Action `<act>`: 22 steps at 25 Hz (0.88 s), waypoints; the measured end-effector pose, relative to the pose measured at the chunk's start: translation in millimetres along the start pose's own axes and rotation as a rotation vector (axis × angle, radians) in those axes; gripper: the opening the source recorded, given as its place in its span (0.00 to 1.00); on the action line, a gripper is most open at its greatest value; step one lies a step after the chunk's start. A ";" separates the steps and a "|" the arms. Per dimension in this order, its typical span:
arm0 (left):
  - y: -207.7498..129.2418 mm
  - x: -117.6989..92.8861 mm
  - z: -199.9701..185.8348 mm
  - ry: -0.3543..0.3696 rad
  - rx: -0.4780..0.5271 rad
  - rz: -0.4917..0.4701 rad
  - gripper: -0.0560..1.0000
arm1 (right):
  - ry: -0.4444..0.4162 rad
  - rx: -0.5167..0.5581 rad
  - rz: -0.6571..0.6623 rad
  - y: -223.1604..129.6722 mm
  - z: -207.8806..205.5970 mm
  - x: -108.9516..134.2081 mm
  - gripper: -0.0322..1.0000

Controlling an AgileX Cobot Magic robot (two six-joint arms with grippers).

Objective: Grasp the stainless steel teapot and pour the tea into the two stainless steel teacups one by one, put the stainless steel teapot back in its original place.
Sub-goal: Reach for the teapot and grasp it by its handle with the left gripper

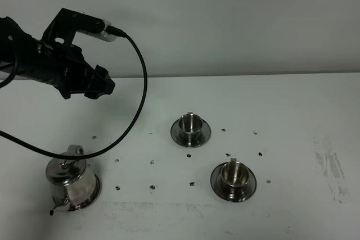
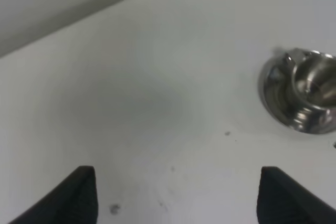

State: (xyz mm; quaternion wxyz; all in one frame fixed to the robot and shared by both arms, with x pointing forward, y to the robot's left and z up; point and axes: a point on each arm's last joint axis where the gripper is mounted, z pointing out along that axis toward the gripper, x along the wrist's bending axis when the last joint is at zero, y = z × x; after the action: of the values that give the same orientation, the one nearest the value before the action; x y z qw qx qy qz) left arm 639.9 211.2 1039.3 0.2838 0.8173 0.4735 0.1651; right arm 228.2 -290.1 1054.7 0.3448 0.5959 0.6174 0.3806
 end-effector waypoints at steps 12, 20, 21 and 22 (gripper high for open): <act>16.1 3.3 -19.5 0.022 0.044 -0.051 0.66 | 0.000 -0.001 0.000 0.1 0.0 0.0 0.26; 5.6 16.6 -17.4 0.092 0.128 -0.152 0.66 | 0.001 -0.001 0.000 0.1 0.0 0.1 0.26; 3.8 17.1 -12.8 0.089 0.141 -0.166 0.66 | 0.001 -0.001 0.000 0.1 0.0 0.1 0.26; 1.5 17.8 -6.4 0.086 0.156 -0.178 0.66 | 0.001 -0.002 0.000 0.0 -0.1 0.1 0.26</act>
State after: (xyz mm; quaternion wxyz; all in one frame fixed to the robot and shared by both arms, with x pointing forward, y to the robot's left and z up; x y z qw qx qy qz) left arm 646.3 228.0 1045.3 0.2122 0.7839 0.5673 0.1366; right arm 228.1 -290.0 1054.8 0.3450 0.5956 0.6171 0.3813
